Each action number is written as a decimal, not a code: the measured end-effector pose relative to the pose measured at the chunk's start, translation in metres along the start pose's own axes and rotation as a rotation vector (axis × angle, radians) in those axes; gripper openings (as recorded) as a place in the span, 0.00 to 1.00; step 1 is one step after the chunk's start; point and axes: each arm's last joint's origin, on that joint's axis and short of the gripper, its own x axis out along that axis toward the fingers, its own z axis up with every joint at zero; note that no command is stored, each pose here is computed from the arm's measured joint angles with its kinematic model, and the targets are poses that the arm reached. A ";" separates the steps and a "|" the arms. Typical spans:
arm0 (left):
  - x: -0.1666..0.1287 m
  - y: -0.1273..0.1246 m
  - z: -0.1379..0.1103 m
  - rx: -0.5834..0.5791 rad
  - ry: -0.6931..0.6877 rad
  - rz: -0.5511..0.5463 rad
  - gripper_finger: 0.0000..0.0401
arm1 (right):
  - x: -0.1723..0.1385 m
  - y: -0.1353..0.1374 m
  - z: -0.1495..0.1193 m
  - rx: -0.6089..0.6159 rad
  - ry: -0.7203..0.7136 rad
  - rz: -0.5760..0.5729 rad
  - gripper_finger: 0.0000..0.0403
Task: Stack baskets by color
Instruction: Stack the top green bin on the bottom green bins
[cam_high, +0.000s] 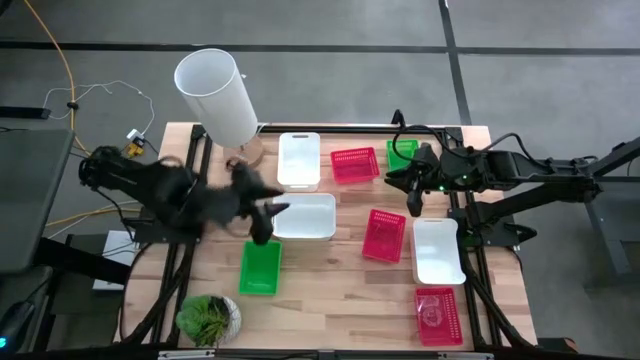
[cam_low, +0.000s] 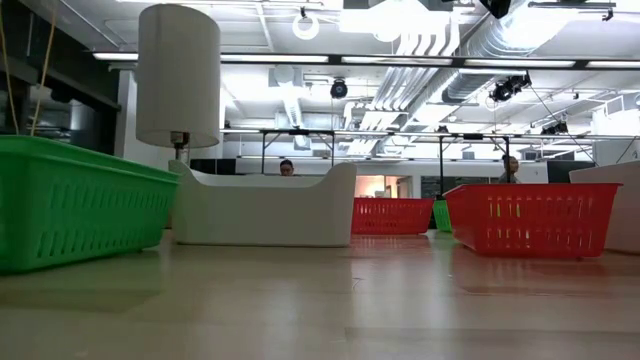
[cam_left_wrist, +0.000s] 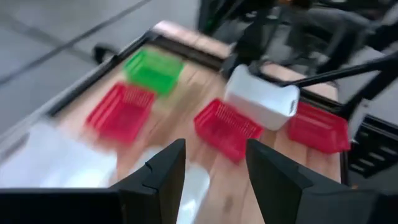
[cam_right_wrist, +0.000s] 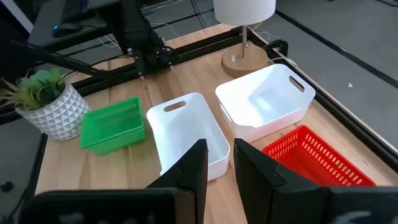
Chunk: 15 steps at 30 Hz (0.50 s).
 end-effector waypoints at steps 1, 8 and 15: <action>0.005 0.004 0.006 0.027 -0.011 -0.036 0.38 | 0.000 0.000 0.000 -0.005 0.000 0.005 0.17; 0.044 0.032 0.013 0.036 -0.090 -0.291 0.38 | 0.000 0.001 0.003 0.006 -0.031 0.015 0.17; 0.040 0.055 -0.005 -0.016 -0.252 -0.339 0.38 | 0.000 0.002 0.006 0.033 -0.055 0.023 0.17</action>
